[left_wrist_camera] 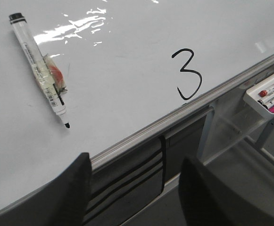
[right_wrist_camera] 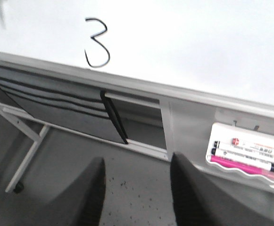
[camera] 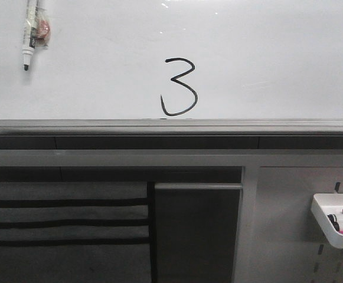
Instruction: Write number 3 on whiteboard
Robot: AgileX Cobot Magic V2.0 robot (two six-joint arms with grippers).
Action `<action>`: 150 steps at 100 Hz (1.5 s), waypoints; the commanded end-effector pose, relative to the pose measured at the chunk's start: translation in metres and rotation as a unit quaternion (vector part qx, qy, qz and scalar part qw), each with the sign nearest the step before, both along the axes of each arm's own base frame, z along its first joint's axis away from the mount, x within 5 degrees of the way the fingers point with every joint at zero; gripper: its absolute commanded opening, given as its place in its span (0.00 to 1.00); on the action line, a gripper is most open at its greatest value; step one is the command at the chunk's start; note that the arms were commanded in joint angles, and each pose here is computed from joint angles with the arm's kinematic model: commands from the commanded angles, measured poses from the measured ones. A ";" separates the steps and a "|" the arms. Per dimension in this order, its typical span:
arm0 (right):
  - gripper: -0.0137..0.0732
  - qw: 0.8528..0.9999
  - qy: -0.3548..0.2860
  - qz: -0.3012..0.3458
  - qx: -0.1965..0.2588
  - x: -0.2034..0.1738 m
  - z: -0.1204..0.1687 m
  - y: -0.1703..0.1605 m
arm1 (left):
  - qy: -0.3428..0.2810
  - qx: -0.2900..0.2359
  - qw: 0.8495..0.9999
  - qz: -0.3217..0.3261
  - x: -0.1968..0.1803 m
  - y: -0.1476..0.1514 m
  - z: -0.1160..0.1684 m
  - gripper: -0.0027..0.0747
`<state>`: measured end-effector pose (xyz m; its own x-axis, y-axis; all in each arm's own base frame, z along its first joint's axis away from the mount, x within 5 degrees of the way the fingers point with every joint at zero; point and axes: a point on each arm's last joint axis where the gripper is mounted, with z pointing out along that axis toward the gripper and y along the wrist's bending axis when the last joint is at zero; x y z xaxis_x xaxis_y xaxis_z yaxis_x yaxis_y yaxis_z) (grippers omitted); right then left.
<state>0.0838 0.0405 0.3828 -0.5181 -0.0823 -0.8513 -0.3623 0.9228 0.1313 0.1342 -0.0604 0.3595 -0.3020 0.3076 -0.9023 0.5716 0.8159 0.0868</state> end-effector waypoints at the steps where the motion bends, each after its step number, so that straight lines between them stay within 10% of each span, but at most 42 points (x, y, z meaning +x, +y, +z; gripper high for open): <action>1: 0.47 0.997 -0.071 -0.008 0.025 -0.004 0.017 -0.004 | -0.064 -0.033 0.997 0.024 -0.019 0.008 0.006 0.42; 38: 0.07 0.988 -0.149 -0.006 0.034 -0.022 -0.005 -0.014 | -0.150 -0.103 0.980 0.077 -0.063 0.026 -0.020 0.05; 112: 0.07 0.981 -0.191 -0.008 0.026 -0.017 -0.026 -0.014 | -0.184 -0.117 0.971 0.098 -0.070 0.031 -0.026 0.01; 150: 0.07 0.981 -0.191 -0.008 0.026 -0.017 -0.026 -0.014 | -0.220 -0.089 0.949 0.206 -0.087 0.048 -0.090 0.01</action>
